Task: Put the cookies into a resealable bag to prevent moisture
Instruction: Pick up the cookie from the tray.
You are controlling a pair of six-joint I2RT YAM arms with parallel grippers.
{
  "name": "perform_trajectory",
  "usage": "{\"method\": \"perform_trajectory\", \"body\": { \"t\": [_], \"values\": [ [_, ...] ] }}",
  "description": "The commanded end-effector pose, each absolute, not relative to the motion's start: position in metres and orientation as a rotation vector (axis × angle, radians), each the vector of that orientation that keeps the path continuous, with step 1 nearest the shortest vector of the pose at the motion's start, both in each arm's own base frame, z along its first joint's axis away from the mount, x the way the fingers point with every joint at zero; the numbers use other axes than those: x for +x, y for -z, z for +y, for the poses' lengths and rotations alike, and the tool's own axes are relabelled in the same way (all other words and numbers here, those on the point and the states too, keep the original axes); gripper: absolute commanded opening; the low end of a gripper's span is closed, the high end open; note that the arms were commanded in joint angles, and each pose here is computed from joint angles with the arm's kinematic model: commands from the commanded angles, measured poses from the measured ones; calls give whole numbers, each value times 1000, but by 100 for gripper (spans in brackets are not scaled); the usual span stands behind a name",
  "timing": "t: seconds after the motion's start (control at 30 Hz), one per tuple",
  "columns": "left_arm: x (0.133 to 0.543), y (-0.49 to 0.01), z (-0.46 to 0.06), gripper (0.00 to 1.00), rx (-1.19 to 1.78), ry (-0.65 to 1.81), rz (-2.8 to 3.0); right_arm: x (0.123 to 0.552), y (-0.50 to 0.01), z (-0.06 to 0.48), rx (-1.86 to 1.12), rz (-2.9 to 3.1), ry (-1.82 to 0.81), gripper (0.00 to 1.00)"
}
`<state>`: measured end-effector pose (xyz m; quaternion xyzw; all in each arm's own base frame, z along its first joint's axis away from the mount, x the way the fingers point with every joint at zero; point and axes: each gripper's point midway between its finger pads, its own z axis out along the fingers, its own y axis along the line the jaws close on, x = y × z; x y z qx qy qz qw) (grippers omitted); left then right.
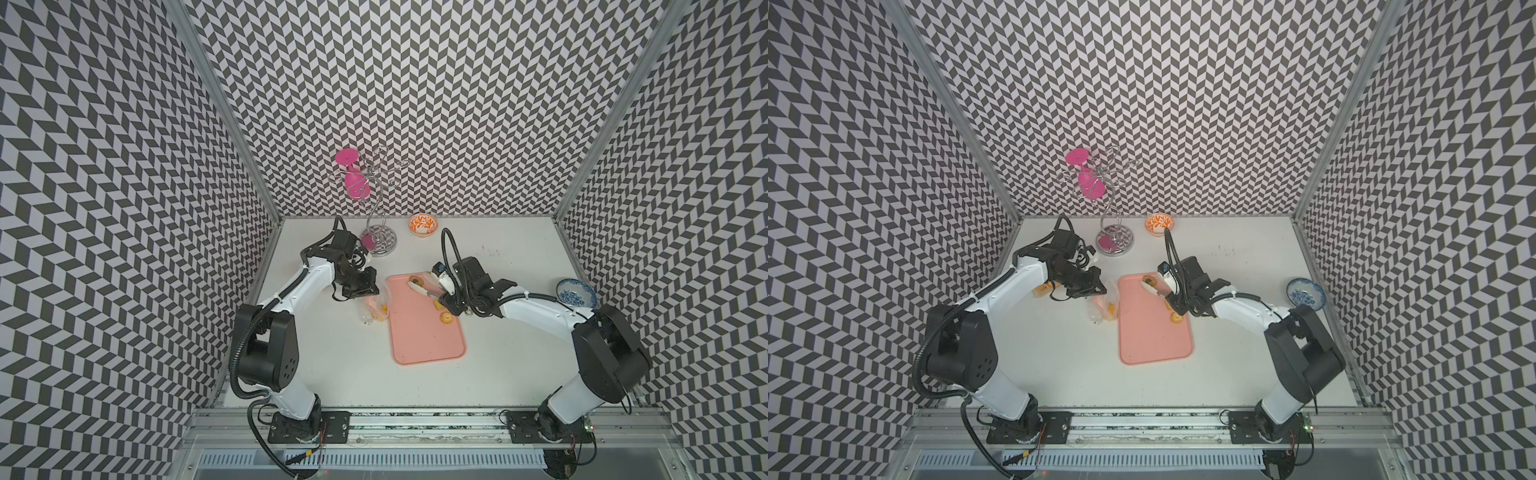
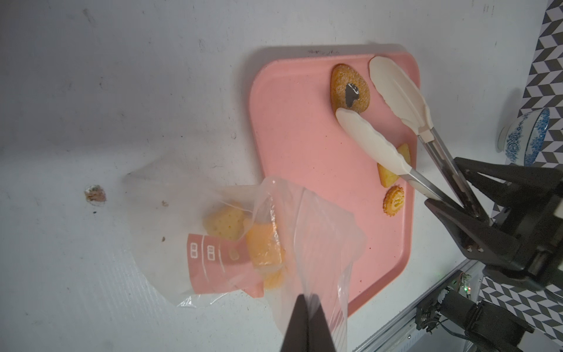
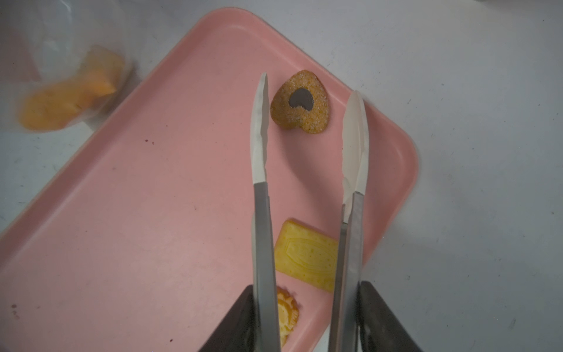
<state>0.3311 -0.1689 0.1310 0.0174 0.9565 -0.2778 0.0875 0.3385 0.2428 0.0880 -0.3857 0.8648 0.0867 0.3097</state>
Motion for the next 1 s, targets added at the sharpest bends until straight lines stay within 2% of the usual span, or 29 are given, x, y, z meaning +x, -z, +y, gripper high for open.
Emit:
{"method": "perform_trajectory", "body": {
  "t": [0.0,0.23,0.5,0.67,0.8,0.97],
  "values": [
    [327,-134,-166,0,73,815,2842,350,-100,255,-1040,2218,-201,50],
    [327,-131,-168,0,80,814,2849,346,-90,258,-1111,2235,-99,50],
    [324,-126,-167,0,84,790,2862,347,-91,255,-1120,2256,-27,40],
    [324,-125,-168,0,89,794,2861,347,-101,252,-1094,2248,-20,38],
    [326,-124,-169,0,90,798,2862,342,-121,251,-1035,2210,-90,37],
    [329,-124,-170,0,95,797,2863,322,-160,257,-959,2127,-322,36]
  ]
}}
